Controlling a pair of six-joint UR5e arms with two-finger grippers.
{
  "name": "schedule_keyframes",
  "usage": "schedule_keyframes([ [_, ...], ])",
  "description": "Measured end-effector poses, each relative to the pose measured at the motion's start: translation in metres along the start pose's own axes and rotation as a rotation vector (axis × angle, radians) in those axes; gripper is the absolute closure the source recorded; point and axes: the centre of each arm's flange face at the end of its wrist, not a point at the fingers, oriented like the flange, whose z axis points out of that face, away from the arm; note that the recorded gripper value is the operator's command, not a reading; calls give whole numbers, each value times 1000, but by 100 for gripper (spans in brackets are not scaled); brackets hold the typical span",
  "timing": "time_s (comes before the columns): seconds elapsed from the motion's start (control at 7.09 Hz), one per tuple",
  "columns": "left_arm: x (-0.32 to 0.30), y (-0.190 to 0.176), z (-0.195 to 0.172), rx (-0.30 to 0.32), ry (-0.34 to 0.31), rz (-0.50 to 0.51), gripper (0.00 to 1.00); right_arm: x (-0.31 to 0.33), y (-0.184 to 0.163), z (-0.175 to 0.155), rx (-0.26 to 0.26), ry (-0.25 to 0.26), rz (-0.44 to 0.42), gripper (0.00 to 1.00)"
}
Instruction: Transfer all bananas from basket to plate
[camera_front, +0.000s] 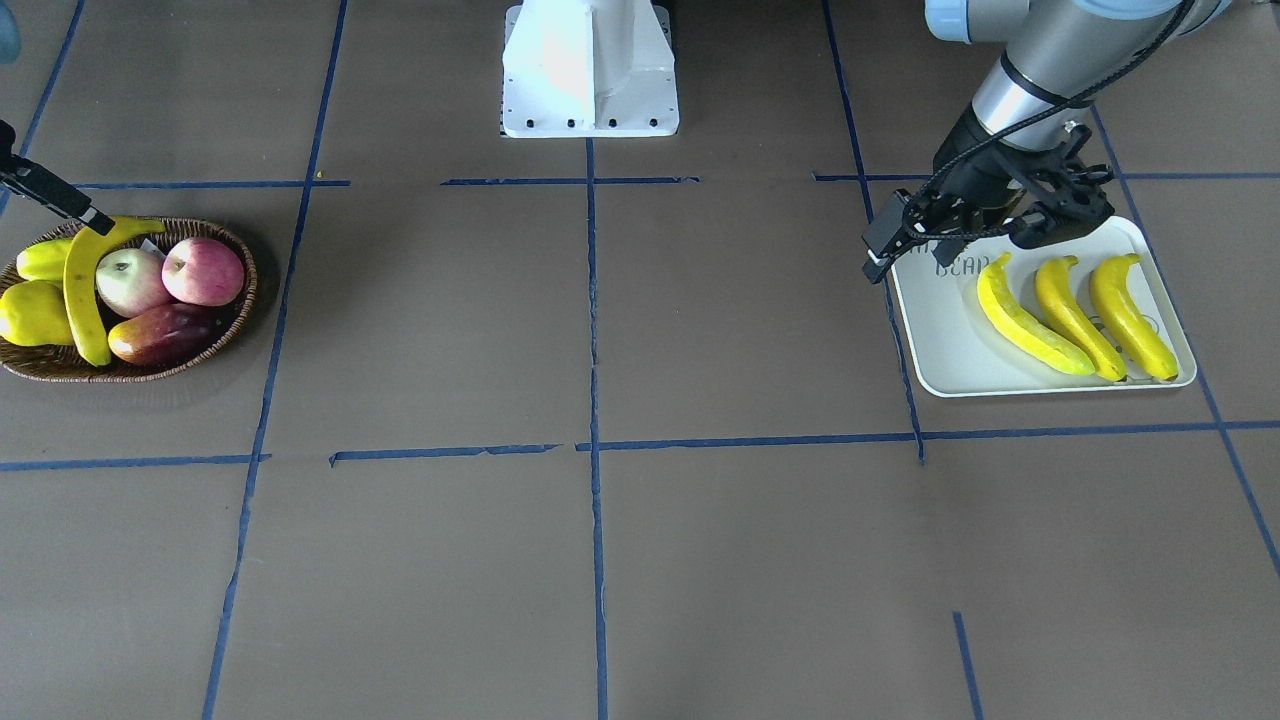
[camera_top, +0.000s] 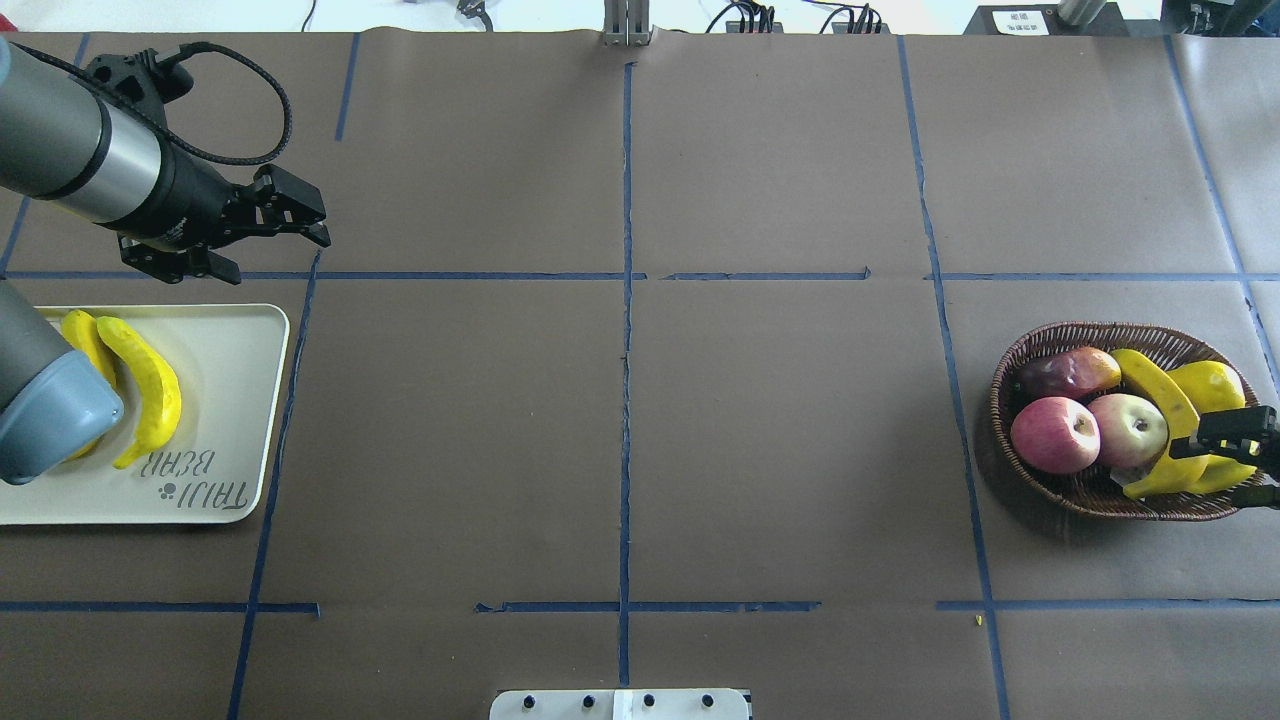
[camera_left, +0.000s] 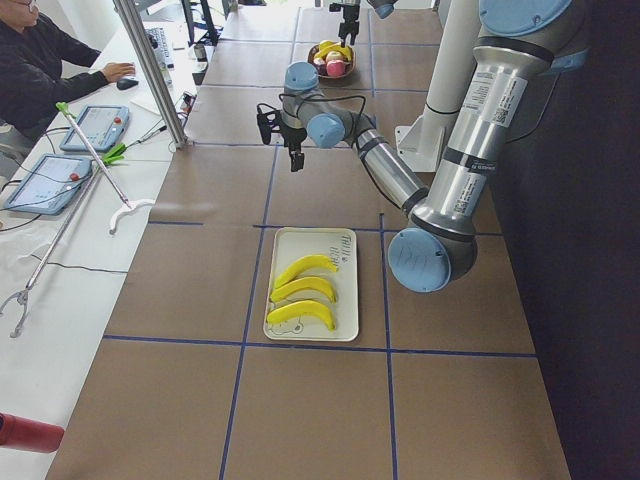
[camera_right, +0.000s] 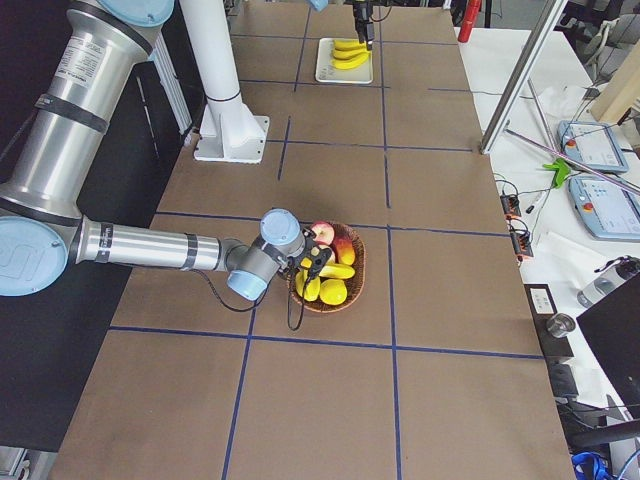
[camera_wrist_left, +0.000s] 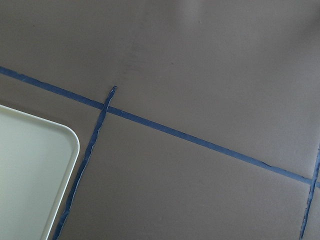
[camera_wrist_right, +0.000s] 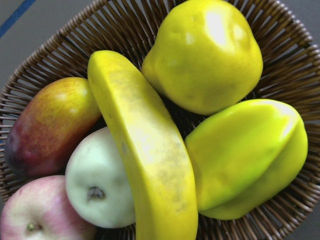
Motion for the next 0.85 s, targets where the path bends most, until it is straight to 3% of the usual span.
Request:
schedule_keyframes([
  [0.14, 0, 0, 0, 1, 0, 0, 0, 0, -3, 4, 9, 5, 3, 18],
  [0.28, 0, 0, 0, 1, 0, 0, 0, -3, -5, 8, 17, 4, 2, 59],
  [0.42, 0, 0, 1, 1, -2, 0, 0, -7, -6, 9, 20, -1, 0, 86],
  [0.56, -1, 0, 1, 2, -3, -1, 0, -9, -6, 9, 21, -6, -6, 96],
  [0.85, -2, 0, 2, 2, -5, -2, 0, -8, -4, 5, 22, -35, -35, 98],
])
